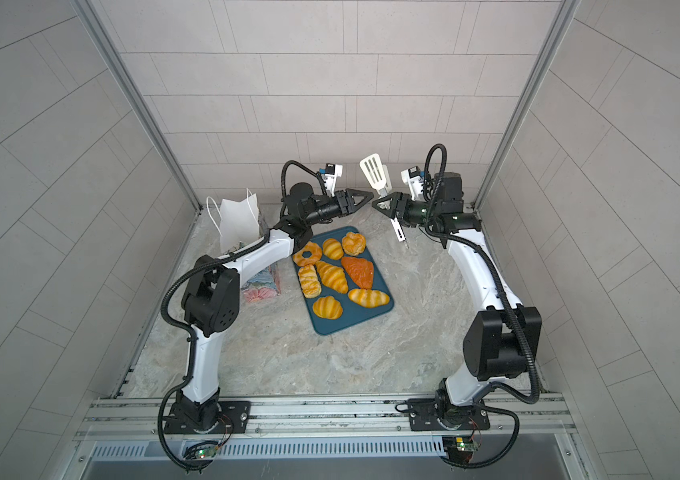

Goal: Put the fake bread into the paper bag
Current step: 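Hold the opened tongs above the bread tray with both grippers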

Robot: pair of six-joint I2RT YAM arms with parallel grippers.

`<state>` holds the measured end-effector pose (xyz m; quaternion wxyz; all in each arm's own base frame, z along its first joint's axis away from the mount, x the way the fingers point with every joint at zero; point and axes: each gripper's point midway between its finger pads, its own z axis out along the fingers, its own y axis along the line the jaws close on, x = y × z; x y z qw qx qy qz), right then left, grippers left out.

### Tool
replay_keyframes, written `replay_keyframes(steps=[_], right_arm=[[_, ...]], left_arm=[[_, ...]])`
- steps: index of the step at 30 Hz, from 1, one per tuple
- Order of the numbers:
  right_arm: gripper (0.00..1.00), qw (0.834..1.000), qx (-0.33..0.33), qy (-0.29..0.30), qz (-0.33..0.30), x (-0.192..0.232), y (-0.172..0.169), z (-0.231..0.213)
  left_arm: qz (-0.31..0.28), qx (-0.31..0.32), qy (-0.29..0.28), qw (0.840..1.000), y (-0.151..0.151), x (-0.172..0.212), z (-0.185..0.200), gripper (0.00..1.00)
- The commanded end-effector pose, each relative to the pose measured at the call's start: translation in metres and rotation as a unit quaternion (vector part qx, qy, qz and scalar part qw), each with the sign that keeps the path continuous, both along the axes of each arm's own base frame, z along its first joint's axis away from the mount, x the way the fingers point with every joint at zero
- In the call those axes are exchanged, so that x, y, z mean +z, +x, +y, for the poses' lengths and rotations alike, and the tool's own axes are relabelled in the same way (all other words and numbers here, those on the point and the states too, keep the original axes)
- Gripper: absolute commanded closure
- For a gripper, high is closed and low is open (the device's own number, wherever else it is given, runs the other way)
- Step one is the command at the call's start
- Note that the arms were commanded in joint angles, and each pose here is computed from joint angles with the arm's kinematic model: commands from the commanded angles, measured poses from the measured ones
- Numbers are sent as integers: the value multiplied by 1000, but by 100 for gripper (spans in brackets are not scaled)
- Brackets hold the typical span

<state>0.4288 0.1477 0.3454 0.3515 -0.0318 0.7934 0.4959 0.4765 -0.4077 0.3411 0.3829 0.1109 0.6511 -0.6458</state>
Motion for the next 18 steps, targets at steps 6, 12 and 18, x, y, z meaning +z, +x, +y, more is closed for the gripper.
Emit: replay_keyframes(steps=[6, 12, 18], right_arm=[[36, 999, 19, 10, -46, 30, -1, 15], [36, 999, 26, 14, -44, 30, 1, 23], [36, 998, 32, 16, -44, 31, 1, 28]], left_arm=[[-19, -15, -10, 1000, 0, 12, -14, 54], [-17, -24, -18, 999, -1, 12, -17, 54], [-25, -24, -25, 999, -2, 17, -17, 54]])
